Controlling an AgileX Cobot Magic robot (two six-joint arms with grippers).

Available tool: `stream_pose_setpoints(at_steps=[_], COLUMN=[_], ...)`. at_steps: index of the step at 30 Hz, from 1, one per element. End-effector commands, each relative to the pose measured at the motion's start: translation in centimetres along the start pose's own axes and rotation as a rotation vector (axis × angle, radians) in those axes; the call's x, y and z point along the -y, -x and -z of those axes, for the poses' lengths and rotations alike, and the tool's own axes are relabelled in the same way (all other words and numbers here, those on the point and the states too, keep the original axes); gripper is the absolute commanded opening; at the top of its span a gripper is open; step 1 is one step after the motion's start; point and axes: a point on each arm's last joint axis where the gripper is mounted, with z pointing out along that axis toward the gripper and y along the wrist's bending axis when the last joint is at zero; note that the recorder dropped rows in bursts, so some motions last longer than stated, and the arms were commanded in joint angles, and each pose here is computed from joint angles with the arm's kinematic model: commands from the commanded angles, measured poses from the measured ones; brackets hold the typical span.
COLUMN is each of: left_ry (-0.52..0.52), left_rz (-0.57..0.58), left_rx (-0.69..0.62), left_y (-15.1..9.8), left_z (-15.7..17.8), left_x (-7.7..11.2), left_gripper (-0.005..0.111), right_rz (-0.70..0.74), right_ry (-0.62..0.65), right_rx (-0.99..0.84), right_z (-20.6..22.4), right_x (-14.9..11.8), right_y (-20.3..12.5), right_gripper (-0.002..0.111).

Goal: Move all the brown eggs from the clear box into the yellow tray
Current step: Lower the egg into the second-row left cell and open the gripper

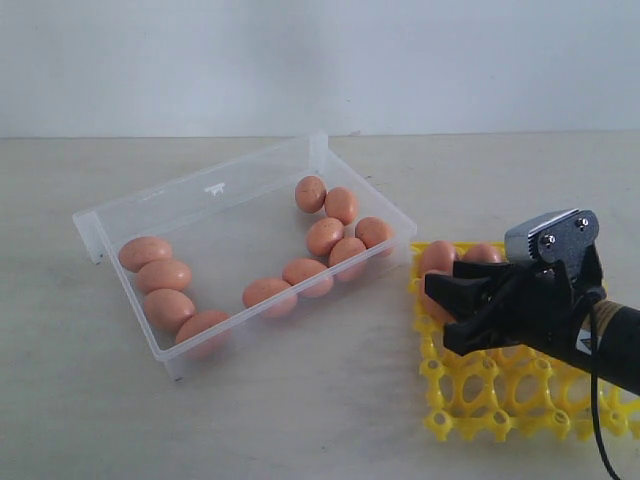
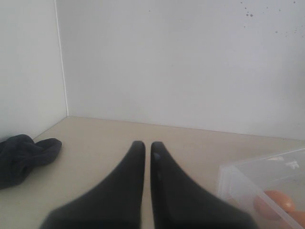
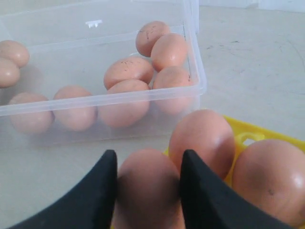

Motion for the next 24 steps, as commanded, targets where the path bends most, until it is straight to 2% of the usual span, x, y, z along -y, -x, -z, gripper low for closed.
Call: stream_pose_setpoints(at_steps=[1, 3, 15, 20, 24], left_ry=[0.001, 0.001, 0.001, 0.001, 0.001], left_rz=[-0.003, -0.003, -0.003, -0.003, -0.003], left_rx=[0.02, 0.02, 0.02, 0.02, 0.02], left_y=[0.3, 0.3, 0.3, 0.3, 0.3], left_z=[0.0, 0.0, 0.0, 0.0, 0.0], left_x=[0.0, 0.0, 0.0, 0.0, 0.0], left_gripper=[0.004, 0.004, 0.004, 0.004, 0.004], right_rz=[0.016, 0.016, -0.004, -0.031, -0.013], right_ry=[0.025, 0.031, 0.045, -0.012, -0.036], right_rx=[-0.009, -0.013, 0.072, 0.094, 0.156], right_z=[0.2, 0.2, 0.2, 0.2, 0.7], right_x=[-0.2, -0.2, -0.4, 0.2, 0.1], right_y=[-0.1, -0.1, 0.6, 0.9, 2.5], right_gripper=[0.016, 0.012, 0.012, 0.012, 0.012])
